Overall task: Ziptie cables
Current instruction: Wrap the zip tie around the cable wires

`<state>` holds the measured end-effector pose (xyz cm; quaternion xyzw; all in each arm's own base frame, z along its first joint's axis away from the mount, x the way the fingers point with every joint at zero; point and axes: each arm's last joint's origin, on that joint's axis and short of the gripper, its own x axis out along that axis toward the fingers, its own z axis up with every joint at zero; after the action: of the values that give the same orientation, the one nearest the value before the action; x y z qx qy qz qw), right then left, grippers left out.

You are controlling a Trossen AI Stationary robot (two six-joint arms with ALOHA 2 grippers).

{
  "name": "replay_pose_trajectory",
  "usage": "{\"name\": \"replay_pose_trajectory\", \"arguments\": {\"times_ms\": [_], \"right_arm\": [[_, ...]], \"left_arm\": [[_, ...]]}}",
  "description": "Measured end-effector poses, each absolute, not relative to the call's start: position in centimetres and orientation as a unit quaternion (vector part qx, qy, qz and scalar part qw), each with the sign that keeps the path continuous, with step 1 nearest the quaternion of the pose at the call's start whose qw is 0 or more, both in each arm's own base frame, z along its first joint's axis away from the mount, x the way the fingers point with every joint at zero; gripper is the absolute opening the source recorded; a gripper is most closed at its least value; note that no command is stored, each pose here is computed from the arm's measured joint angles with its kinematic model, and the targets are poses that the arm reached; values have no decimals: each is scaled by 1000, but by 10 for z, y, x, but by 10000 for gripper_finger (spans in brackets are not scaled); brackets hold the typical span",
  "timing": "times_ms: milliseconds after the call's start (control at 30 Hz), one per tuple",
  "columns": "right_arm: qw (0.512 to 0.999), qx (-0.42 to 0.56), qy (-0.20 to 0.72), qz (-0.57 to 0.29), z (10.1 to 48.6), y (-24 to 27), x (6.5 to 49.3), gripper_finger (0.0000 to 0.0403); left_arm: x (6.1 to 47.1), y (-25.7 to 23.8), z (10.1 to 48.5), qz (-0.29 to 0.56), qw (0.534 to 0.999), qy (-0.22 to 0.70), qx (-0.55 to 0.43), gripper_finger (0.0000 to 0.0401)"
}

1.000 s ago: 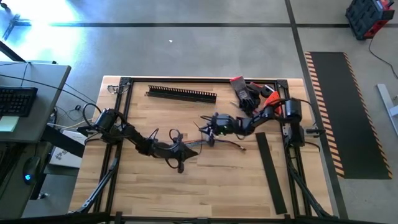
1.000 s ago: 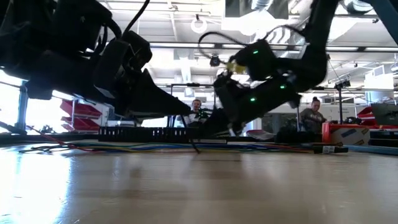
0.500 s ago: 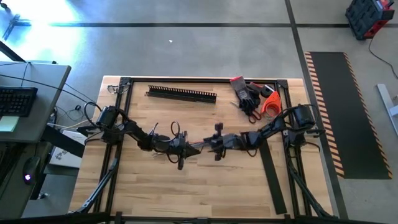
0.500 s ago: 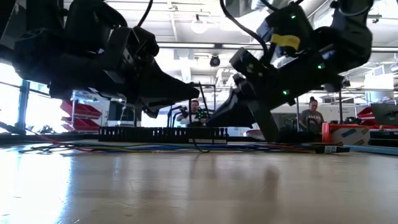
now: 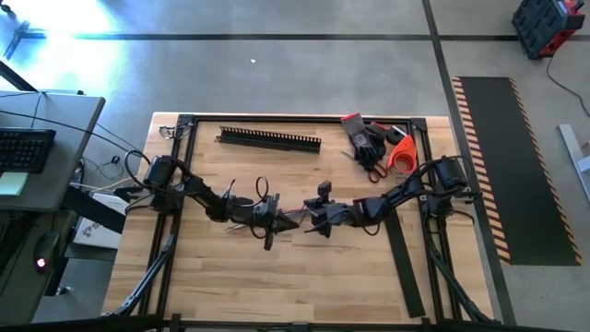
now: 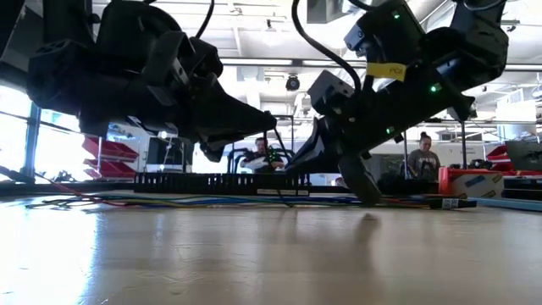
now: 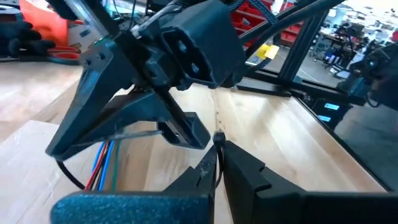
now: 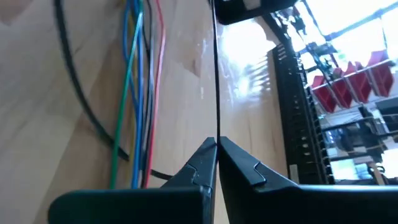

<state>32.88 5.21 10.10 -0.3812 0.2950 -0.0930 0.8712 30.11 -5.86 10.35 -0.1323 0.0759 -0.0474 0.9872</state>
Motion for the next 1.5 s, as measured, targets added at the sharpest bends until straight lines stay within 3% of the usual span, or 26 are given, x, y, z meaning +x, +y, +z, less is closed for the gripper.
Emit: {"name": "replay_pose_trajectory", "arguments": {"times_ms": [1500], "right_arm": [[876,-356,280,-166,92,77,330,0]], "left_arm": [[301,-60,104,2,988,66,-142,0]]}}
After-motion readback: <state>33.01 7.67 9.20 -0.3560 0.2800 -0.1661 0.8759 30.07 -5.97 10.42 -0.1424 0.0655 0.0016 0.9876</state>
